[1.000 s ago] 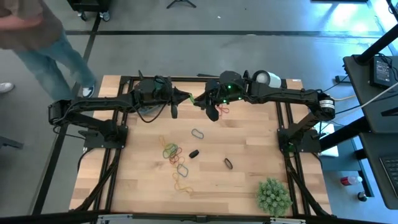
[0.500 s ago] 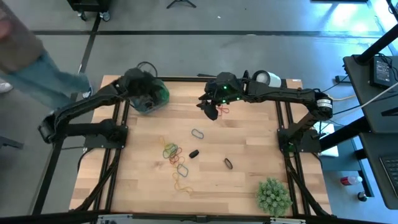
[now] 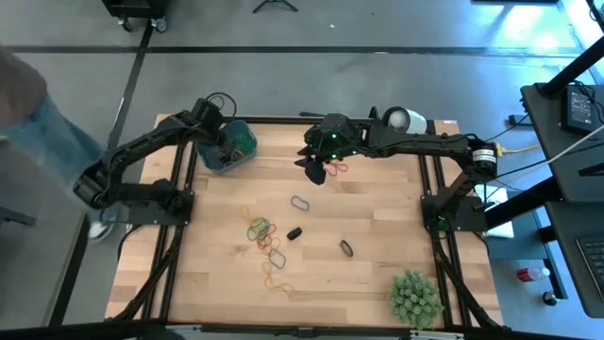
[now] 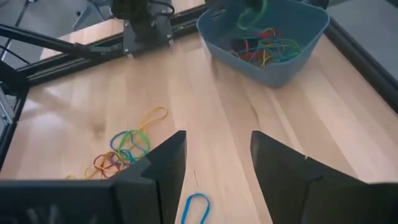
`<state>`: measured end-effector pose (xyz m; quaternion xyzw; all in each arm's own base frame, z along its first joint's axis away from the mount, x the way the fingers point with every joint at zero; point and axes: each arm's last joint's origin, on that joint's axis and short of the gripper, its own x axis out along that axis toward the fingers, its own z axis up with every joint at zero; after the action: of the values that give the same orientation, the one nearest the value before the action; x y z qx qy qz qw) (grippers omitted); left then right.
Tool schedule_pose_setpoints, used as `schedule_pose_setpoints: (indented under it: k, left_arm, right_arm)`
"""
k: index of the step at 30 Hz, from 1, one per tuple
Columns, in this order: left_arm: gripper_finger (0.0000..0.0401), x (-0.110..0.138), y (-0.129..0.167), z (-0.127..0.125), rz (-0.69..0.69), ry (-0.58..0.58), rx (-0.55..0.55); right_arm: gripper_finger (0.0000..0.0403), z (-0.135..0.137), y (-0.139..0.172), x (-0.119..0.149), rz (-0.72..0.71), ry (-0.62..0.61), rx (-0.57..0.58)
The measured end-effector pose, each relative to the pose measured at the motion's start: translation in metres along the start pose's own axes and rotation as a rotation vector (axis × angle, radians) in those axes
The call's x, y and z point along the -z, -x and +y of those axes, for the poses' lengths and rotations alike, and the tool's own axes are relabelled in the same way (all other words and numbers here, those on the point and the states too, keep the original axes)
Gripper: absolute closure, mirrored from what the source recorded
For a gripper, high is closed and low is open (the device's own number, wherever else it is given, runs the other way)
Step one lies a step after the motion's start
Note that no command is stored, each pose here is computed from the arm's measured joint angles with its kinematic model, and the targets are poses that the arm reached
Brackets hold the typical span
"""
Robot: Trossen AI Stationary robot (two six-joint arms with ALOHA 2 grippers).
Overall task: Pick and place rubber bands into bin
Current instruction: Put the top green rubber band into the bin, then put the green rubber band into the bin
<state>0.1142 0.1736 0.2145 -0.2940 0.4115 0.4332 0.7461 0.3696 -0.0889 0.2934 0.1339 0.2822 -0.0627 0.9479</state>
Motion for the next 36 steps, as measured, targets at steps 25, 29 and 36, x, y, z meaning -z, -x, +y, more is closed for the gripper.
schedule_pose_setpoints:
  k: [25,29,36]
  left_arm:
    - [0.0256,-0.002,0.018,-0.001,0.04,0.037,-0.005]
    - [0.026,-0.006,0.037,-0.002,-0.019,0.036,0.006]
    - [0.026,-0.005,0.058,-0.002,-0.108,0.01,0.032]
  right_arm:
    - [0.0221,0.0,-0.001,0.0,0.002,-0.025,-0.001]
    - [0.0221,0.0,-0.001,0.0,0.002,-0.054,-0.001]
    - [0.0223,-0.001,-0.001,0.004,0.027,-0.186,0.046]
